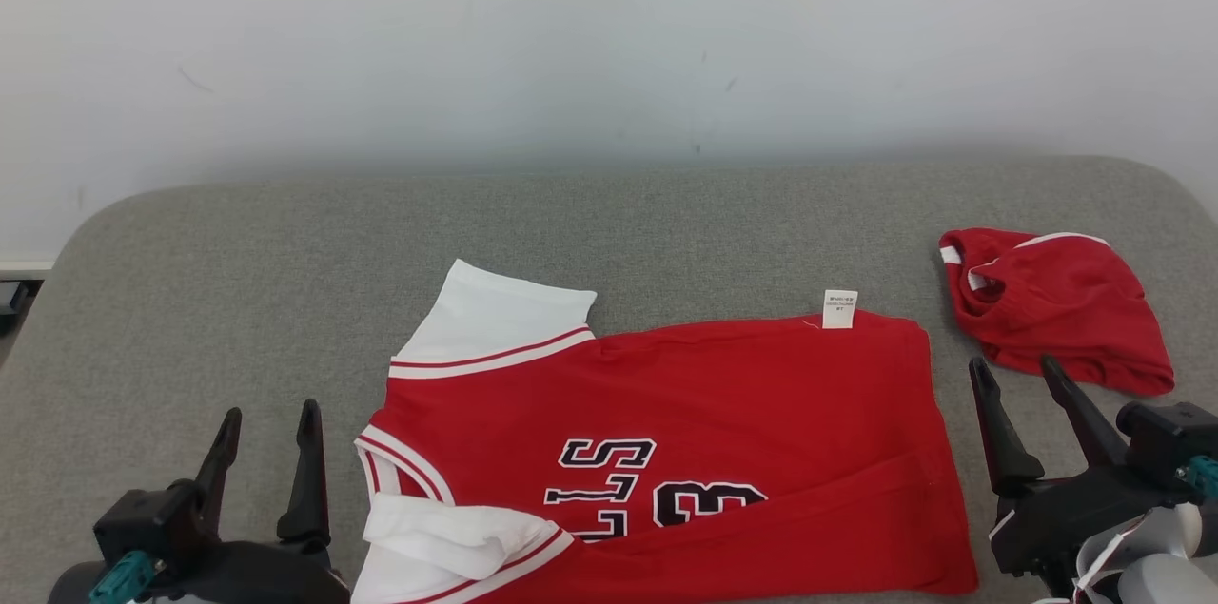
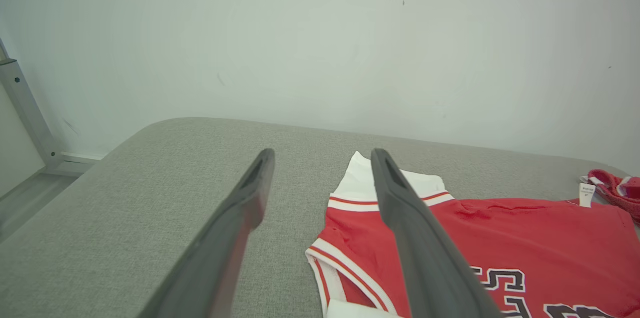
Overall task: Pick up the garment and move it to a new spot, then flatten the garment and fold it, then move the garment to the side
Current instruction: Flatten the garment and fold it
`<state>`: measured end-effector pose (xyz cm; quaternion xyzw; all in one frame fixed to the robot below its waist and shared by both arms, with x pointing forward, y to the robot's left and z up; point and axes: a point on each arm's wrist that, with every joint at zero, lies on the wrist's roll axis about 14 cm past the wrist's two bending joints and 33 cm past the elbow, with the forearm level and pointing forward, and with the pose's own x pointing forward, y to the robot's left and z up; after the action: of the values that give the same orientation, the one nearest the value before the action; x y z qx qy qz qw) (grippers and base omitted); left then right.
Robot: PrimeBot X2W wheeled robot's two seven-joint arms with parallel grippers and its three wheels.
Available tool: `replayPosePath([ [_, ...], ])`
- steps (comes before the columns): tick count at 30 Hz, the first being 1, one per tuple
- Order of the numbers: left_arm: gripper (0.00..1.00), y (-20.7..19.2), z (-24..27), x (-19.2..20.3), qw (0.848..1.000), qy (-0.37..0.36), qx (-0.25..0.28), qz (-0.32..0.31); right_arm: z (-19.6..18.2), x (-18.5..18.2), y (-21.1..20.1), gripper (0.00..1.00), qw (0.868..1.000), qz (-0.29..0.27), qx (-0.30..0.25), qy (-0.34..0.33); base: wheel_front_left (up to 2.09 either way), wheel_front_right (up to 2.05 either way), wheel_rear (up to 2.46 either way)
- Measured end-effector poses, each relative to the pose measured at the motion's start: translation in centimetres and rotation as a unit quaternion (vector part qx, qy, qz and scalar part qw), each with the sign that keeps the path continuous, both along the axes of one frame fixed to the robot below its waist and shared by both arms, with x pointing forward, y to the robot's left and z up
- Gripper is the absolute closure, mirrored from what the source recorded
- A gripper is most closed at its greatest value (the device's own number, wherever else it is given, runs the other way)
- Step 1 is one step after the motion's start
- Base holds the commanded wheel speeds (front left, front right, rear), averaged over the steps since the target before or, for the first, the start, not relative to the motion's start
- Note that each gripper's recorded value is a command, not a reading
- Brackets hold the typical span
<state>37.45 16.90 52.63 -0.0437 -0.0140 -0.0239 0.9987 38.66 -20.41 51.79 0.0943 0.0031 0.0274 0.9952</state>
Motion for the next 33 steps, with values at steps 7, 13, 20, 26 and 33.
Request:
replayPosePath([
  [7,0.0,-0.9,-0.9,0.2,1.0,0.016,0.008,-0.014,-1.1,-0.2,-0.3,0.0,1.0,-0.007,-0.007,0.016,0.0,0.0,0.0],
  [13,0.0,-1.9,0.5,2.0,0.999,-0.001,0.025,-0.043,-1.9,0.6,-0.9,0.0,0.999,-0.01,-0.018,0.04,0.0,0.0,0.0],
  [20,0.0,-3.0,0.8,6.2,0.995,0.027,0.031,-0.093,-1.8,4.3,-0.9,0.0,0.997,-0.001,-0.038,0.066,0.0,0.0,0.0],
  [26,0.0,-3.8,-1.4,9.7,0.987,0.089,0.042,-0.127,-2.7,7.7,-0.3,0.0,0.994,0.008,-0.046,0.1,0.0,0.0,0.0],
  [33,0.0,-4.6,-4.4,13.3,0.976,0.159,0.041,-0.145,-5.9,10.1,0.1,0.0,0.985,0.015,-0.053,0.164,0.0,0.0,0.0],
])
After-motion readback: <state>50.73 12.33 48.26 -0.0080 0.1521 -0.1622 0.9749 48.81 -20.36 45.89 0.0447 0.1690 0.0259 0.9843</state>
